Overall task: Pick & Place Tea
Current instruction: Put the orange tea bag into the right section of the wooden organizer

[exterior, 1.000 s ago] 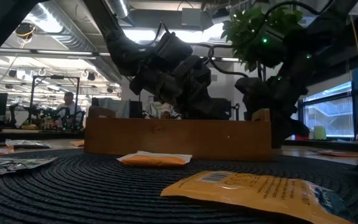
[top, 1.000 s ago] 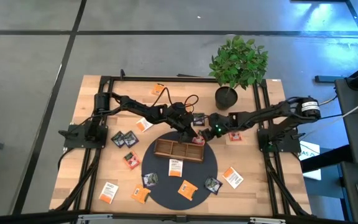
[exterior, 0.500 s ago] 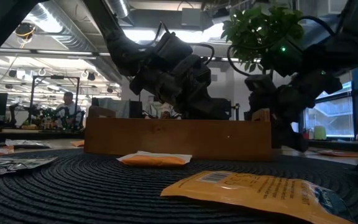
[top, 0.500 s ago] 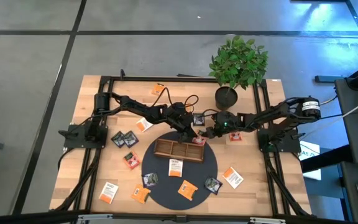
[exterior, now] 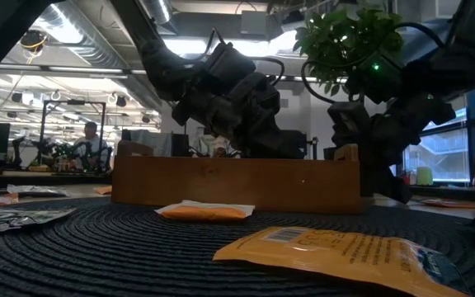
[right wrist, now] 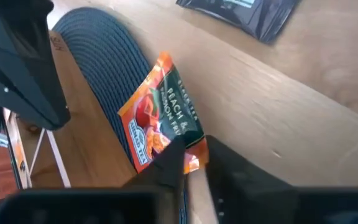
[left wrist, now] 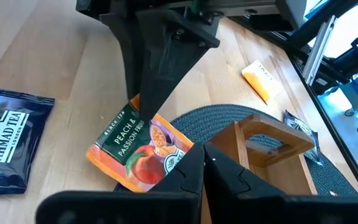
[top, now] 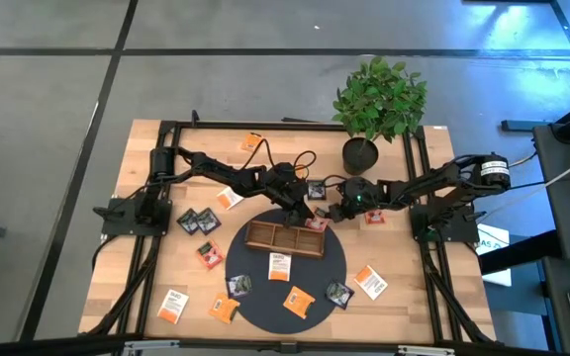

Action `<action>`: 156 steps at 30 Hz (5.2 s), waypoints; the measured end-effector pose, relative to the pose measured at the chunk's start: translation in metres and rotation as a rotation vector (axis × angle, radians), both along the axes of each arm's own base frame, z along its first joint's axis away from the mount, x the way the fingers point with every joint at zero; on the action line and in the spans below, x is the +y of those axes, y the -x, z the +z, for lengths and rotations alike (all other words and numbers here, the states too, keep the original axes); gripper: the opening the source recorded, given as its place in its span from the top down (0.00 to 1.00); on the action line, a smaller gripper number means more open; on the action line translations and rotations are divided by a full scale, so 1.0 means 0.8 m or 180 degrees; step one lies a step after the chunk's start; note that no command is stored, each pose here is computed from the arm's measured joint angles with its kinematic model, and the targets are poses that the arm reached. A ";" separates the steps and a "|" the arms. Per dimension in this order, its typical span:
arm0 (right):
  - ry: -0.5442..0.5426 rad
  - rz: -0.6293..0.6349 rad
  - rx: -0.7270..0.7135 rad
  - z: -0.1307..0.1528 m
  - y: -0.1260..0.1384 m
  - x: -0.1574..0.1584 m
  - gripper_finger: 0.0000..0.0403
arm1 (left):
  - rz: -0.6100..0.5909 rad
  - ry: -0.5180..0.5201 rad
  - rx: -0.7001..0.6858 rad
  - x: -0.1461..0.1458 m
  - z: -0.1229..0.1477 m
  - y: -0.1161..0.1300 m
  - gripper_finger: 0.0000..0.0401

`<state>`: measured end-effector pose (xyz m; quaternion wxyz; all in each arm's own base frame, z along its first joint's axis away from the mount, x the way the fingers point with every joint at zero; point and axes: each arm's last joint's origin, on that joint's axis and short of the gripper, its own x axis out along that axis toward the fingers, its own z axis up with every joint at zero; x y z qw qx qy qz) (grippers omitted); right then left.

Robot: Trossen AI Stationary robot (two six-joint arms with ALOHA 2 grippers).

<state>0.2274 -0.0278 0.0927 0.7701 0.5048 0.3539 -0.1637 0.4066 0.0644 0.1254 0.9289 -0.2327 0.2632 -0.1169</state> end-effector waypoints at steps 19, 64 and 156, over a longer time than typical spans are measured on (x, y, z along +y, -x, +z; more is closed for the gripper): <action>0.1143 0.0040 -0.0813 0.112 0.003 -0.002 1.00 | 0.0317 -0.0243 -0.1130 0.080 0.176 0.069 0.99; 0.1993 0.1558 0.0506 0.113 -0.088 0.106 0.91 | 0.0151 -0.0715 -0.0774 0.011 0.243 0.131 0.97; 0.1030 0.0188 0.1336 0.034 0.017 0.106 0.66 | 0.0327 -0.0622 -0.0637 0.008 0.198 0.084 0.98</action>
